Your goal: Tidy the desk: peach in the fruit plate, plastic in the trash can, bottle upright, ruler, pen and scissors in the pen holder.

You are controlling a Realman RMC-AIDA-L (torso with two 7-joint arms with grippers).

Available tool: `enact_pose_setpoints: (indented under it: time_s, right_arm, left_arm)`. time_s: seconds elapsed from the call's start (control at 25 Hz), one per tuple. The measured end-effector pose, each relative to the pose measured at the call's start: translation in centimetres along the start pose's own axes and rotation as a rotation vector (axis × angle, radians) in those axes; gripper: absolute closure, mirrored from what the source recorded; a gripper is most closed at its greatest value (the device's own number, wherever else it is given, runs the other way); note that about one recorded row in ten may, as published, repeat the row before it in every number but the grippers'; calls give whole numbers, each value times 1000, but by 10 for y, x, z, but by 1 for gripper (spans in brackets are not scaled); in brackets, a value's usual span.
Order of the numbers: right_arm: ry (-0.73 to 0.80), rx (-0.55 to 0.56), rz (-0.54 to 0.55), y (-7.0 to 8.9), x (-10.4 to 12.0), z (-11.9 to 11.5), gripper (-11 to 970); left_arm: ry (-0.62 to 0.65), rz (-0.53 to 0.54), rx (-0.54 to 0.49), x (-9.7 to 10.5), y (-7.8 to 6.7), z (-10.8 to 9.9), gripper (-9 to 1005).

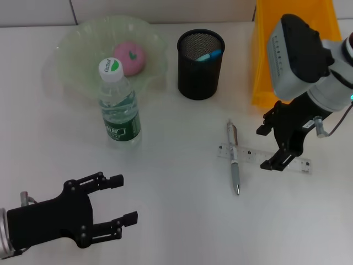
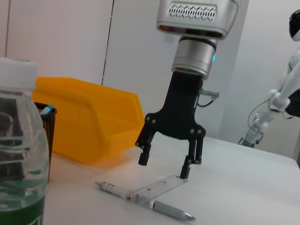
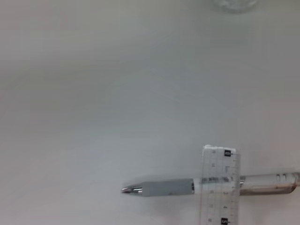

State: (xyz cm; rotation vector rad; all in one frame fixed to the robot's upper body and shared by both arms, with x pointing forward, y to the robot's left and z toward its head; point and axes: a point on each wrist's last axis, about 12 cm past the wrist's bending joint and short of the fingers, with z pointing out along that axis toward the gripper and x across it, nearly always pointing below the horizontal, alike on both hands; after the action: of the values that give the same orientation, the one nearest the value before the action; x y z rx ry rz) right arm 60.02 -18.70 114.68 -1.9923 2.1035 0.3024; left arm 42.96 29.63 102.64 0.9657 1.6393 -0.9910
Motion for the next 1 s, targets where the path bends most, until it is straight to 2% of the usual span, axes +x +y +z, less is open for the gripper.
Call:
enact_pose_setpoints:
  time_s: [0.2, 0.76, 1.0]
  right_arm:
    - [-26, -1, -8, 0, -3, 11, 150]
    - [-29, -7, -8, -2, -11, 21, 153]
    - [-24, -16, 4, -3, -11, 27, 191]
  left_arm:
    - [-1, 9, -1, -1, 2, 1, 210]
    - [1, 5, -3, -1, 2, 1, 211]
    - [2, 9, 0, -1, 2, 2, 212]
